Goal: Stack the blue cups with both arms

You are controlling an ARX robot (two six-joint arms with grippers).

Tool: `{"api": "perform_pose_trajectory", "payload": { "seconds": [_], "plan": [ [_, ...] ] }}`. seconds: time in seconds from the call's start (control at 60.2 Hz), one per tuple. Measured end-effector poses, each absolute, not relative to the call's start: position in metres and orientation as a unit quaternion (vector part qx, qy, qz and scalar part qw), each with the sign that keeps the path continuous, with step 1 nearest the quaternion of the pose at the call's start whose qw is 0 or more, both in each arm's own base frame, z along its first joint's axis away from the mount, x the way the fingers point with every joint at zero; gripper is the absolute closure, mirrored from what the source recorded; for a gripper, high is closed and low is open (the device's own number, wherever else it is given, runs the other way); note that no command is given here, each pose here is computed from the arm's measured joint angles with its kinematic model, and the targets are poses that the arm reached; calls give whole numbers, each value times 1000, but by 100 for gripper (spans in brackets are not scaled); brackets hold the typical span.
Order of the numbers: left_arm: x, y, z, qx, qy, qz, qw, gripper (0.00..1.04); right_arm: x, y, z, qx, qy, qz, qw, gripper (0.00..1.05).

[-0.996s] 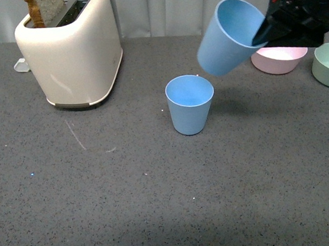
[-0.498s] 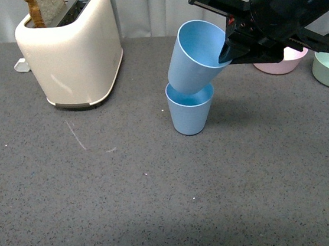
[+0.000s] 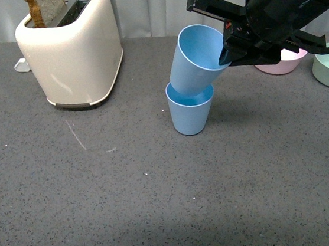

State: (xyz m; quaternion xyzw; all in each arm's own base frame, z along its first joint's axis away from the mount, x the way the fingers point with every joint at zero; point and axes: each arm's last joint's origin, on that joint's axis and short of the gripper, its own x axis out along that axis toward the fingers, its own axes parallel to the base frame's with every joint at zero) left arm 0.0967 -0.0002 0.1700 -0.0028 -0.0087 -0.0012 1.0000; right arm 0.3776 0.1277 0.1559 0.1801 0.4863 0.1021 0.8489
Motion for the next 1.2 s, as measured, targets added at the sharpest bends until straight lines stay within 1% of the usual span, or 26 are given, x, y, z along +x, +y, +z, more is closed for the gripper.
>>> {"api": "perform_pose_trajectory", "payload": {
  "seconds": [0.066,0.1,0.216,0.365,0.481,0.515,0.531,0.548,0.581,0.598,0.631,0.647,0.681,0.697,0.714,0.747,0.764,0.797,0.83,0.847,0.88,0.93,1.013,1.046,1.195],
  "plan": [
    [97,0,170,-3,-9,-1,1000,7,378,128,156,180,486,102,849,90],
    [97,0,170,-3,-9,-1,1000,7,378,128,156,180,486,103,849,87],
    [97,0,170,-3,-9,-1,1000,7,379,128,157,181,480,103,852,67],
    [97,0,170,-3,-9,-1,1000,7,378,124,160,155,447,89,877,42],
    [97,0,170,-3,-9,-1,1000,7,376,119,164,144,437,75,885,25],
    [97,0,170,-3,-9,-1,1000,7,377,117,164,144,435,75,885,17],
    [97,0,170,-3,-9,-2,1000,7,377,117,164,143,435,75,886,12],
    [97,0,170,-3,-9,-1,1000,7,377,116,163,134,424,69,893,10],
    [97,0,170,-3,-9,-1,1000,7,376,113,154,96,353,45,929,15],
    [97,0,170,-3,-9,-1,1000,7,375,112,152,85,334,39,938,17],
    [97,0,170,-3,-9,-2,1000,7,368,106,143,51,265,9,963,24],
    [97,0,170,-3,-9,-2,1000,7,365,104,140,39,251,6,967,26],
    [97,0,170,-3,-9,-1,1000,7,352,95,132,18,198,4,980,33],
    [97,0,170,-3,-8,-1,1000,7,341,88,130,13,154,5,988,38],
    [97,0,170,-3,-8,-1,1000,7,335,84,131,12,126,5,992,42],
    [97,0,170,-3,-8,-1,1000,7,323,75,139,11,76,5,997,49],
    [97,0,170,-3,-8,-1,1000,7,314,70,149,14,42,4,999,54],
    [97,0,170,-3,-8,-1,1000,7,304,63,161,14,8,3,1000,62],
    [97,0,170,-3,-8,-1,1000,7,297,58,168,14,-8,2,1000,67],
    [97,0,170,-3,-8,-1,1000,7,296,57,168,15,-10,2,1000,68],
    [97,0,170,-3,-8,-2,1000,7,284,50,171,12,-15,-2,1000,76],
    [97,0,170,-3,-8,-1,1000,7,275,45,168,9,-10,-4,1000,83],
    [97,0,170,-3,-8,-1,1000,7,257,38,160,2,9,1,1000,99],
    [97,0,170,-3,-8,-1,1000,7,252,36,159,1,11,2,1000,104],
    [97,0,170,-3,-8,-1,1000,7,226,25,162,0,5,2,1000,104]
  ]
}}
